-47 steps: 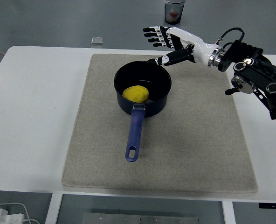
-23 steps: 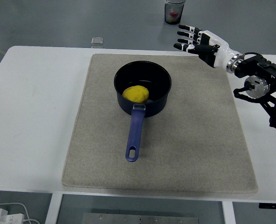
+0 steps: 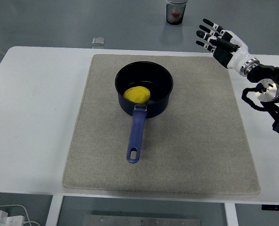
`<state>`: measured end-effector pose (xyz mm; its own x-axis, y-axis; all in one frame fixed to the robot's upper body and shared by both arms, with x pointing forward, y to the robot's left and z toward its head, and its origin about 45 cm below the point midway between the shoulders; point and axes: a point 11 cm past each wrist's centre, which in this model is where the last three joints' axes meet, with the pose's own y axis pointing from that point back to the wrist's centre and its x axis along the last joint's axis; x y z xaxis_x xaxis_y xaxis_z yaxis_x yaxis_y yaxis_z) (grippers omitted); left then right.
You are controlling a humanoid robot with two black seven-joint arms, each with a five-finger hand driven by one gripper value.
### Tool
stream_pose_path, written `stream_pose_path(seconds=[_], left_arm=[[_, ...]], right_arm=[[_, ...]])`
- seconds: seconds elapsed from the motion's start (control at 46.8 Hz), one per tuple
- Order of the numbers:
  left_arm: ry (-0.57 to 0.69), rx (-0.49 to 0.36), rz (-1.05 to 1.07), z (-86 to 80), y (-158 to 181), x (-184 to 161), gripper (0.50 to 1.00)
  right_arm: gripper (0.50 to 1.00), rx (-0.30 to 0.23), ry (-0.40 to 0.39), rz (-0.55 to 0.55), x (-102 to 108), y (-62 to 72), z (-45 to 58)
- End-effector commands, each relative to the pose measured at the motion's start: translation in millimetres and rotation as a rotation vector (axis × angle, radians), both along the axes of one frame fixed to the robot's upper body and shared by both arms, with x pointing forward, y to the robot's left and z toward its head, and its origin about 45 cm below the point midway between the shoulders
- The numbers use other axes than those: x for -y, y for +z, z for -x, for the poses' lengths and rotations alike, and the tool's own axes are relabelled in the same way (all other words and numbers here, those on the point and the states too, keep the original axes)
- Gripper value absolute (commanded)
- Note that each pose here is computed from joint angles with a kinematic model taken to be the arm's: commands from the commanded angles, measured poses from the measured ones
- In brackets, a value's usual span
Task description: Put the potato in the blue pot
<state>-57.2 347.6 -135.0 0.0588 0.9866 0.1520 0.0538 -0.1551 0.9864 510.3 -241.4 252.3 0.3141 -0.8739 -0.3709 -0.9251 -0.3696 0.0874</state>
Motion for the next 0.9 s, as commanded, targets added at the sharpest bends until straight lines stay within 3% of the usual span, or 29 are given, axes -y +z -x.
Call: stream_pose_path(seconds=[0.0, 0.278, 0.406, 0.62, 0.876], left_arm=[[0.0, 0.0, 0.0, 0.1, 0.0, -0.1, 0.996], [-0.001, 0.0, 0.0, 0.1, 0.0, -0.1, 0.996], [0.0, 0.0, 0.0, 0.1, 0.0, -0.1, 0.996], [-0.001, 0.0, 0.0, 0.1, 0.0, -0.1, 0.996], [0.0, 0.0, 0.0, 0.1, 0.0, -0.1, 0.996]], right_arm=[[0.903, -0.01, -0.004, -0.005, 0.5, -2.0, 0.2], [0.905, -0.037, -0.047, 0.014, 3.8, -8.3, 0.1], [0.905, -0.084, -0.03, 0.018, 1.2, -12.1, 1.0], [0.907, -0.082, -0.018, 0.014, -0.5, -11.0, 1.0], [0.928, -0.089, -0.027, 0.028, 5.2, -18.5, 4.4]])
